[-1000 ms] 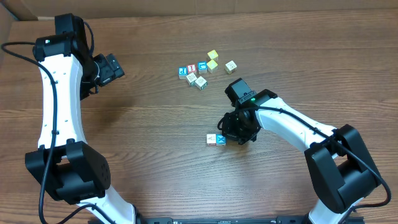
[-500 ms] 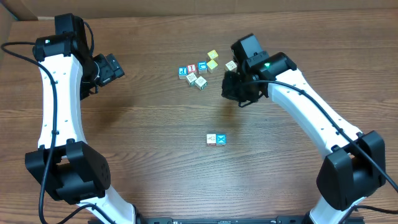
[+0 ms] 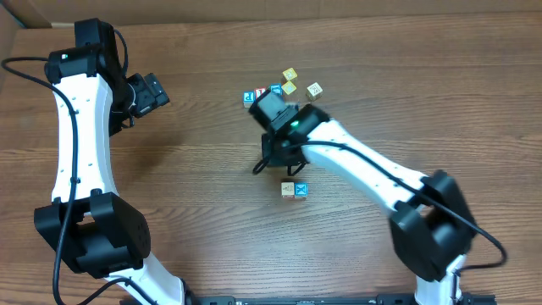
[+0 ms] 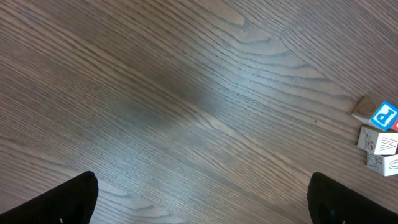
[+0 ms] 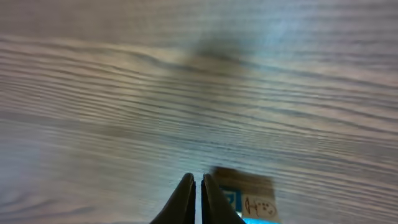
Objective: Flip 3 blocks
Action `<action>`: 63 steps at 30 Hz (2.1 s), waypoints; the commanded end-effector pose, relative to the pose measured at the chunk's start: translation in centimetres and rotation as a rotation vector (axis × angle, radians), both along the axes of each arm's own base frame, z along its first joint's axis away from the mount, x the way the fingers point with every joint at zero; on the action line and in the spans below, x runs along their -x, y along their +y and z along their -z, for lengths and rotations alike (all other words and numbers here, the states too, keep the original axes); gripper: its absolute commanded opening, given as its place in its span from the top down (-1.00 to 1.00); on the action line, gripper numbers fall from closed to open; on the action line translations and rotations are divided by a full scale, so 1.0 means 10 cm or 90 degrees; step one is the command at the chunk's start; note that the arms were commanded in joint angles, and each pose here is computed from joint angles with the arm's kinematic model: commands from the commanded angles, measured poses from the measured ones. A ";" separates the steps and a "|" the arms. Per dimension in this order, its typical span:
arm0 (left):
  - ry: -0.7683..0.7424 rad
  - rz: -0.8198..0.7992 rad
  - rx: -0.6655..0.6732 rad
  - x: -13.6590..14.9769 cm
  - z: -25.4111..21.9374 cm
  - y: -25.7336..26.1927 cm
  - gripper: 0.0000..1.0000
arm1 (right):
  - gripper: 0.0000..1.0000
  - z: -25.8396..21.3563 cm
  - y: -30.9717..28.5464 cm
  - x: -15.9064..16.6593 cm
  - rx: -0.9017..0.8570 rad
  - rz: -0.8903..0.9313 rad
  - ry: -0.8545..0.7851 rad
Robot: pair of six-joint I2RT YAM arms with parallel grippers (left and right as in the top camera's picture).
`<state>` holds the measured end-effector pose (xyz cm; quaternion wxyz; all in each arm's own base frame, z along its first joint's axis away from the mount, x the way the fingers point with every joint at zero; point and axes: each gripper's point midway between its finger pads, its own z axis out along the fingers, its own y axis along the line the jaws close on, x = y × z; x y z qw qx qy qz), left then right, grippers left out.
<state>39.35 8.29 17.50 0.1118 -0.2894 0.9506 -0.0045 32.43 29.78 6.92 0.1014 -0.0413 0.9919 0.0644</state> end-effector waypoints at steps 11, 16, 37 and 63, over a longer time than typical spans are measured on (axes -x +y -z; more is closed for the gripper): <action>-0.011 0.004 0.001 -0.05 -0.04 -0.02 -0.99 | 0.85 0.32 -0.08 0.18 0.043 -0.002 0.076; -0.011 0.004 0.001 -0.06 -0.04 -0.02 -1.00 | 0.84 0.32 -0.10 0.28 0.044 -0.006 0.103; -0.011 0.004 0.001 -0.05 -0.04 -0.02 -1.00 | 0.84 0.32 -0.12 0.37 0.044 -0.008 0.131; -0.011 0.005 0.001 -0.06 -0.04 -0.03 -1.00 | 0.83 0.34 -0.09 0.16 0.026 -0.016 0.083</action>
